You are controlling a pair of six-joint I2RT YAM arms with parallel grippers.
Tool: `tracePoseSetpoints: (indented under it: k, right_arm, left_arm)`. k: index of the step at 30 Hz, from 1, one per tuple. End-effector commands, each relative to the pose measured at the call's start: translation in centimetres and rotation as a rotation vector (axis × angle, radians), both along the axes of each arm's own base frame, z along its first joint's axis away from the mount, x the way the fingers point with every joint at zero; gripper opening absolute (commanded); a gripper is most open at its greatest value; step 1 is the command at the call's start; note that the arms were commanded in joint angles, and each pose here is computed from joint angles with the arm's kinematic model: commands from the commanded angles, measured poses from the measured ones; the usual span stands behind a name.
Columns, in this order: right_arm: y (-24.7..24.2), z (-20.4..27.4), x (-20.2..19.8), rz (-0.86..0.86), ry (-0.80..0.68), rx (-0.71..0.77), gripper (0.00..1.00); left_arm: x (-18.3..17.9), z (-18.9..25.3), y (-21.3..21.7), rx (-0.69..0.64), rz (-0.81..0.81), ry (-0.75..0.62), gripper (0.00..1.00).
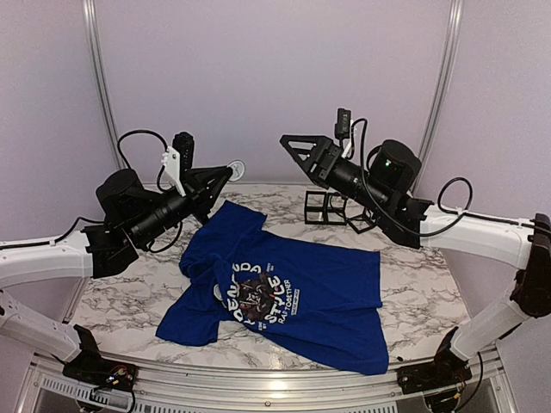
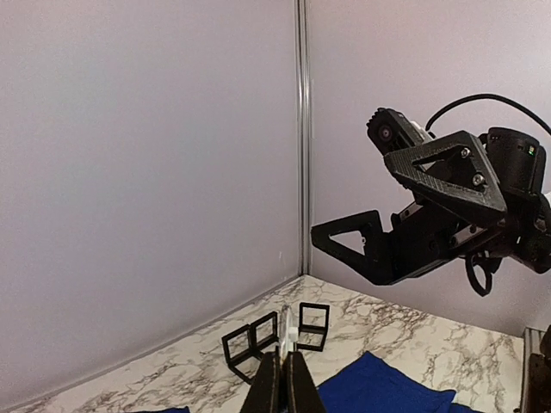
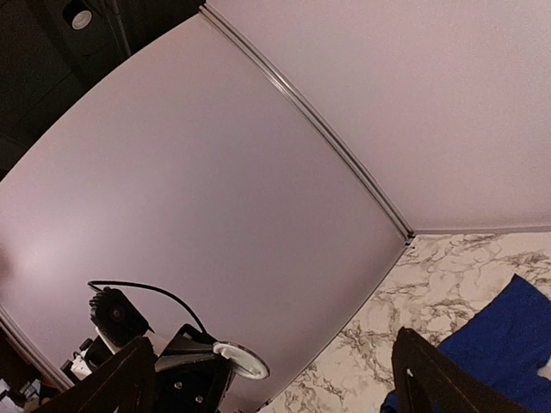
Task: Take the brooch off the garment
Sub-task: Pass from the left arm to the right
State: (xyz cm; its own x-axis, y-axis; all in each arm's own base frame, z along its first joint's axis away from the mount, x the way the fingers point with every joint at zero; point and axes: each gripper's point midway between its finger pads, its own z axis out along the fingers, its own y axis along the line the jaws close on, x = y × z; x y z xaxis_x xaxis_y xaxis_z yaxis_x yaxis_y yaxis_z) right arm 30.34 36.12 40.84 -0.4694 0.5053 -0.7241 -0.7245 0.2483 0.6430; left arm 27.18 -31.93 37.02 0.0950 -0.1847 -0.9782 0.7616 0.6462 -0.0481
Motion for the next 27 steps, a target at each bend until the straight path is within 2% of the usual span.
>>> tracePoseSetpoints:
  k: [1, 3, 4, 5, 11, 15, 24, 27]
  right_arm:
    - [0.0, -2.1, 0.8, 0.127, 0.158, 0.010, 0.89]
    - [0.2, -2.7, 0.9, 0.170, 0.202, 0.013, 0.90]
    - [0.4, -2.9, 1.0, 0.186, 0.208, 0.007, 0.97]
    - [0.7, -2.9, 1.1, 0.196, 0.210, -0.006, 0.98]
    - [1.5, -3.5, 1.5, 0.207, 0.236, -0.068, 0.95]
    - [2.5, -4.9, 1.7, 0.241, 0.278, -0.125, 0.84]
    - [4.4, -6.5, 0.7, 0.329, 0.320, -0.154, 0.64]
    - [5.0, -7.1, 0.5, 0.346, 0.333, -0.169, 0.54]
  left_arm:
    - [1.6, 1.0, 0.7, 0.221, 0.167, -0.213, 0.00]
    - [1.8, 0.9, 0.5, 0.294, 0.210, -0.283, 0.00]
    - [1.9, 0.9, 0.4, 0.333, 0.233, -0.319, 0.00]
    - [2.0, 0.7, 0.3, 0.376, 0.259, -0.355, 0.00]
    - [1.9, -0.3, -0.4, 0.598, 0.389, -0.561, 0.00]
    - [1.7, -1.2, -0.9, 0.713, 0.467, -0.665, 0.00]
    - [1.3, -4.5, -2.6, 0.991, 0.615, -0.876, 0.00]
    - [1.1, -5.4, -3.2, 1.030, 0.658, -0.923, 0.00]
